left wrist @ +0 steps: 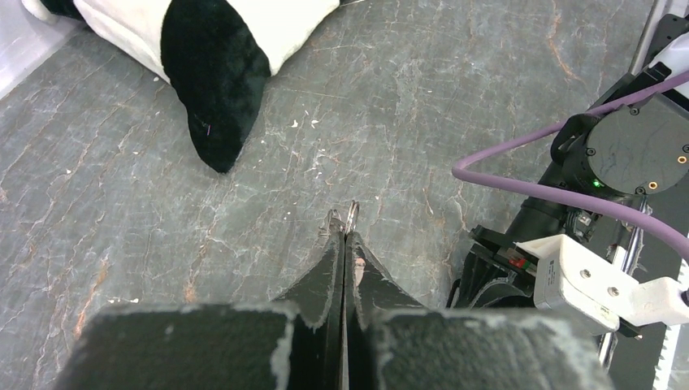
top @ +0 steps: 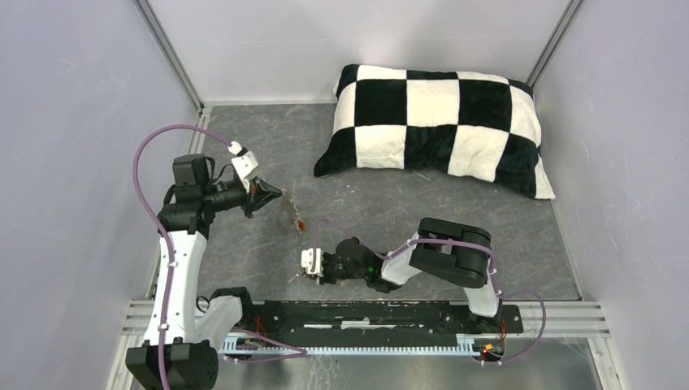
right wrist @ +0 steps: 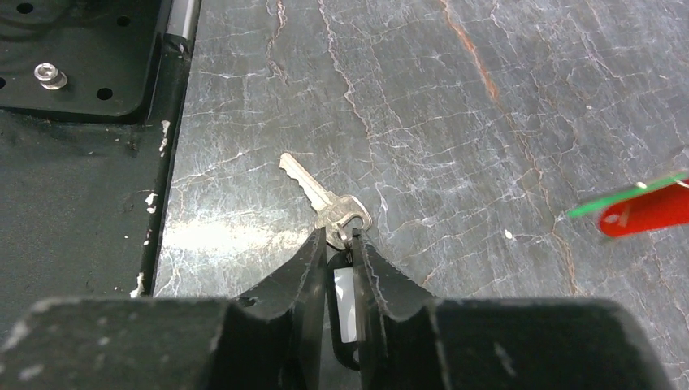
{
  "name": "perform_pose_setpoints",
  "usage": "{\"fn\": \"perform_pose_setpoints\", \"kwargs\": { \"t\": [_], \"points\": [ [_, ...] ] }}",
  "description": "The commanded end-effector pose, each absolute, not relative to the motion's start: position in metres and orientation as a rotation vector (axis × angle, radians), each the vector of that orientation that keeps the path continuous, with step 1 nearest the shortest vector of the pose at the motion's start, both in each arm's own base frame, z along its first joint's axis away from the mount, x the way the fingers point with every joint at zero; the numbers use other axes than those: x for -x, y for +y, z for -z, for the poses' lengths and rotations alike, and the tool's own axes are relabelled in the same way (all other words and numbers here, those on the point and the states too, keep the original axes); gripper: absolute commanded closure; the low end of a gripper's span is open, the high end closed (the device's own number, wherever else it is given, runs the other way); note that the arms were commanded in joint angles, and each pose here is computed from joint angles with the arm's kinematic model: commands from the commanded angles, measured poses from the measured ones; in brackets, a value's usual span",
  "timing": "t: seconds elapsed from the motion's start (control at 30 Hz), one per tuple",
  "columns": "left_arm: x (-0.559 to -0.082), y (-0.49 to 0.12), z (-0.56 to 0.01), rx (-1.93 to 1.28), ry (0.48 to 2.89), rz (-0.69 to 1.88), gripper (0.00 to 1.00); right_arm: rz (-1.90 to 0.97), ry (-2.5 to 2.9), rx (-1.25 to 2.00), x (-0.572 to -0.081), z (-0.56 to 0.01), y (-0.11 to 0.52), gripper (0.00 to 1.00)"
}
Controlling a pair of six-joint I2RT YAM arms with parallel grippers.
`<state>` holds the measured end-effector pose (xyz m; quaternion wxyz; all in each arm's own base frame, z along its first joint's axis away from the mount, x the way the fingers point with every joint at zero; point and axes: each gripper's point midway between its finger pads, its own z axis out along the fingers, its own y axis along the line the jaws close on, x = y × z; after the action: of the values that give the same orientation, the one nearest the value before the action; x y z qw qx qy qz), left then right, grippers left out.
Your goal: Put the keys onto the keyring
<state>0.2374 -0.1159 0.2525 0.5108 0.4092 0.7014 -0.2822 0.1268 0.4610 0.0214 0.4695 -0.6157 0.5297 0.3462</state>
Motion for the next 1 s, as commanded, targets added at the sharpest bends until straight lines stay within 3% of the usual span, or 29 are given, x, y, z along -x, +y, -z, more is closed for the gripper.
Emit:
{"fn": "perform_pose_setpoints", "kwargs": {
  "t": [0.0,0.5,0.97],
  "points": [
    [-0.234,-0.121,-0.276,-1.029,1.599,0.668,0.98,-0.873,1.305,1.486,-0.127,-0.026,0.468,0.77],
    [-0.227,-0.126,-0.278,-1.035,1.592,0.714,0.98,-0.945,1.385,1.351,-0.14,-0.038,0.458,0.77],
    [-0.222,-0.127,-0.274,-1.046,1.596,0.736,0.98,-1.021,1.388,1.347,-0.136,-0.045,0.462,1.0]
  ]
}}
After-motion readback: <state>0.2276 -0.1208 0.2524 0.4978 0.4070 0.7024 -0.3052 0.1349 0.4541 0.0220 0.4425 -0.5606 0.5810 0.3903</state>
